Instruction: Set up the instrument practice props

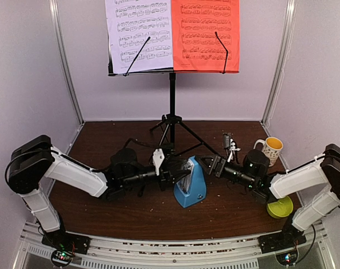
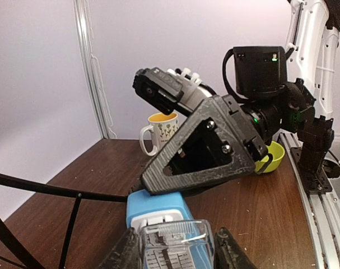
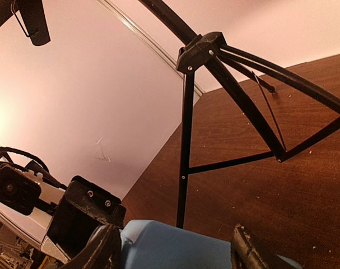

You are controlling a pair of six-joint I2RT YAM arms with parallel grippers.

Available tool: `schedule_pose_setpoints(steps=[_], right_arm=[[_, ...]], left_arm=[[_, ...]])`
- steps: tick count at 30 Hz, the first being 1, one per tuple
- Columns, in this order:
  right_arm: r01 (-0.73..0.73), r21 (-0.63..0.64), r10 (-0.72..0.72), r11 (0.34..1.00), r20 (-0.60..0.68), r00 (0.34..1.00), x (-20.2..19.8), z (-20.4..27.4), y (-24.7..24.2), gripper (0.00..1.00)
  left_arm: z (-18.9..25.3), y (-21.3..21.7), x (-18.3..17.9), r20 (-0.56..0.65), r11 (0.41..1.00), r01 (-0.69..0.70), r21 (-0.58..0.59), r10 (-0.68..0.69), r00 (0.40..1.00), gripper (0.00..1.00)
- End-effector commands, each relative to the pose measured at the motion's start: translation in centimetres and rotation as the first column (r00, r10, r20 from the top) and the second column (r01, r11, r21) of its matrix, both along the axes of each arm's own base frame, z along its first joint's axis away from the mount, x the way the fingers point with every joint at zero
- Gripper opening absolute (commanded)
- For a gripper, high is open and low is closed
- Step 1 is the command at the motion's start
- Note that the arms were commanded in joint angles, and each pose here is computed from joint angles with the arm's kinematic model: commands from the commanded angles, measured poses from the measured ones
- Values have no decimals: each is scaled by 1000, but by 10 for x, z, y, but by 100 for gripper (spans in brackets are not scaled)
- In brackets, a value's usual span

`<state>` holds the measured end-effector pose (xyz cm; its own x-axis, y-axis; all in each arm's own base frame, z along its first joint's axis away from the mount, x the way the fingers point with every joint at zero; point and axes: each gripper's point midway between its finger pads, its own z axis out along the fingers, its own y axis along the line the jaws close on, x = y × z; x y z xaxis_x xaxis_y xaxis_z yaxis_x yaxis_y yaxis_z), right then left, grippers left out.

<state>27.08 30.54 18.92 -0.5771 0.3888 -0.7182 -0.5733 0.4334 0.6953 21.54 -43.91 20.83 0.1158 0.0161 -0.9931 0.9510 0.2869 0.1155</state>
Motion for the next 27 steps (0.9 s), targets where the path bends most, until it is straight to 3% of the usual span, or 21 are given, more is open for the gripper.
schedule_pose_setpoints(steps=[1, 3, 8, 13, 18, 21, 27], right_arm=[[17, -297, -86, 955, -219, 972, 0, -110, -29, 66], [10, -297, -77, 955, -216, 973, -1, -108, -27, 65], [9, -295, -67, 955, -189, 980, 0, -96, -26, 66], [-43, -268, 3, 962, -147, 989, -3, -75, -16, 71], [-80, -237, 55, 968, -113, 992, -6, -55, -8, 78], [-87, -227, 69, 970, -85, 994, -7, -41, -5, 82], [-78, -213, 72, 974, -34, 997, -6, -13, -6, 86]], left_arm=[[16, -2, 2, 147, 1000, 10, -26, -6, 989, 4], [12, -5, 5, 186, 1000, -11, 27, 6, 983, 4], [33, 12, 3, 142, 999, -35, -36, 40, 989, 4], [43, 32, -1, 11, 997, -71, -33, 72, 997, 4], [55, 70, 16, -178, 983, -184, -17, 178, 968, 6], [45, 98, 39, -279, 952, -296, 81, 307, 910, 8], [13, 172, 94, -375, 810, -483, 332, 584, 720, 8]])
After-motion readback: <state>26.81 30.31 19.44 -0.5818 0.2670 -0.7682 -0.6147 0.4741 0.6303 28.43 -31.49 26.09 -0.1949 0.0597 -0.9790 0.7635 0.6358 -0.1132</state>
